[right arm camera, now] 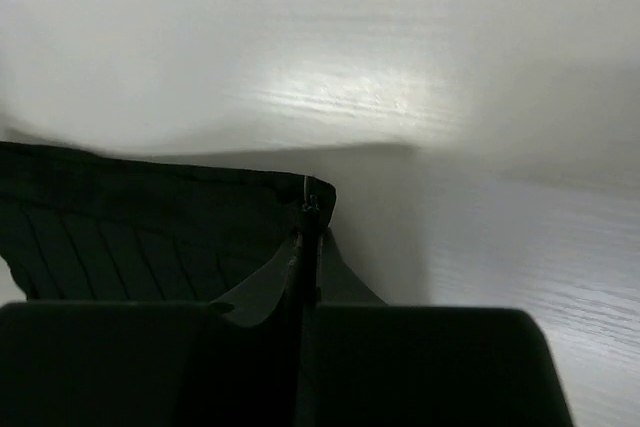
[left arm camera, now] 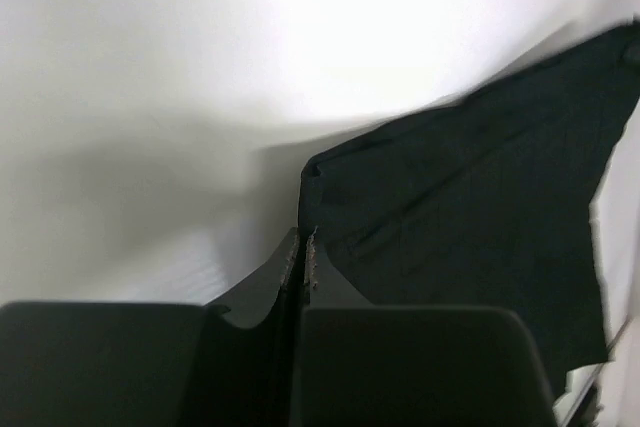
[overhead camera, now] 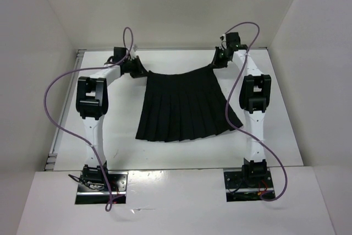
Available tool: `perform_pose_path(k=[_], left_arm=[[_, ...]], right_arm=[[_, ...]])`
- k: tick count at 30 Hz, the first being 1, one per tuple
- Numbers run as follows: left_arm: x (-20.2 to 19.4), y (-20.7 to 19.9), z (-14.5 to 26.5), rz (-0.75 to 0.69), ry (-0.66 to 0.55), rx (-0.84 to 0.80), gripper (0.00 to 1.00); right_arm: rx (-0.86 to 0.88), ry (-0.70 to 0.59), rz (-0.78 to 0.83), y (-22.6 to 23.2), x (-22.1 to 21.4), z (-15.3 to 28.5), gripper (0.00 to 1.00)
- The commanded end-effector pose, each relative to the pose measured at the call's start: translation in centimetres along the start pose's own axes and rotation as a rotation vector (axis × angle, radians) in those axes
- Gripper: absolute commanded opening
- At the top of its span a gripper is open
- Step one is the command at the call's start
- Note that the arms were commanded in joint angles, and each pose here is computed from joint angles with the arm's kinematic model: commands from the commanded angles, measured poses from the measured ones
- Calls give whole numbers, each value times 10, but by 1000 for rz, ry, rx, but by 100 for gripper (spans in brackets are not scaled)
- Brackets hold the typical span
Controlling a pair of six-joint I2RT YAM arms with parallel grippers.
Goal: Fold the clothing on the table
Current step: Fold the skirt
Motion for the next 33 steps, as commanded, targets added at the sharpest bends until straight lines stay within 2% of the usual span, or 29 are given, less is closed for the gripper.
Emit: perform_pose_path(k=[1, 2, 4, 5, 10, 15, 19, 20, 22, 23, 25, 26, 28, 29, 30, 33], left_arm=[[82, -27, 52, -57, -244, 9, 0], [90, -30, 54, -66, -257, 4, 0], [101, -28, 54, -50, -256, 1, 0], [119, -41, 63, -87, -295, -31, 0], [135, -63, 80, -120, -311, -106, 0], [120, -68, 91, -135, -317, -107, 0], [98, -55, 82, -74, -268, -84, 0], [91, -53, 81, -63, -246, -91, 0], [94, -71, 101, -97, -269, -132, 0], [98, -92, 123, -136, -298, -170, 0], [100, -114, 149, -171, -317, -208, 0], [99, -135, 177, -211, -344, -224, 0], [90, -149, 199, -238, -355, -209, 0], [83, -169, 228, -263, -383, -218, 0], [78, -175, 240, -280, -405, -207, 0], [42, -197, 278, -296, -434, -218, 0]], right_arm=[[4, -230, 69, 45, 55, 80, 0], [27, -290, 91, 58, 70, 97, 0], [17, -246, 83, 61, 69, 91, 0], [54, -338, 106, 78, 85, 116, 0], [76, -337, 105, 87, 84, 124, 0], [44, -257, 75, 79, 71, 114, 0], [-2, -153, 43, 70, 53, 98, 0], [-5, -155, 49, 77, 51, 106, 0], [-5, -159, 67, 91, 45, 119, 0], [7, -211, 99, 113, 44, 146, 0], [-1, -235, 120, 130, 35, 171, 0], [25, -278, 151, 151, 27, 204, 0], [13, -274, 171, 159, 12, 223, 0], [18, -286, 182, 166, 5, 237, 0], [29, -303, 198, 174, -8, 260, 0], [52, -305, 219, 181, -31, 290, 0]])
Point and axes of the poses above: each gripper's point midway between its finger pads, its own z axis back along the fingers, its own y axis along the line the jaws close on, x = y × z, the point moved 10 cm from there along z, back along the fingers, and after that the axes turned 5 degrees about -z, right-handed, at the moved point
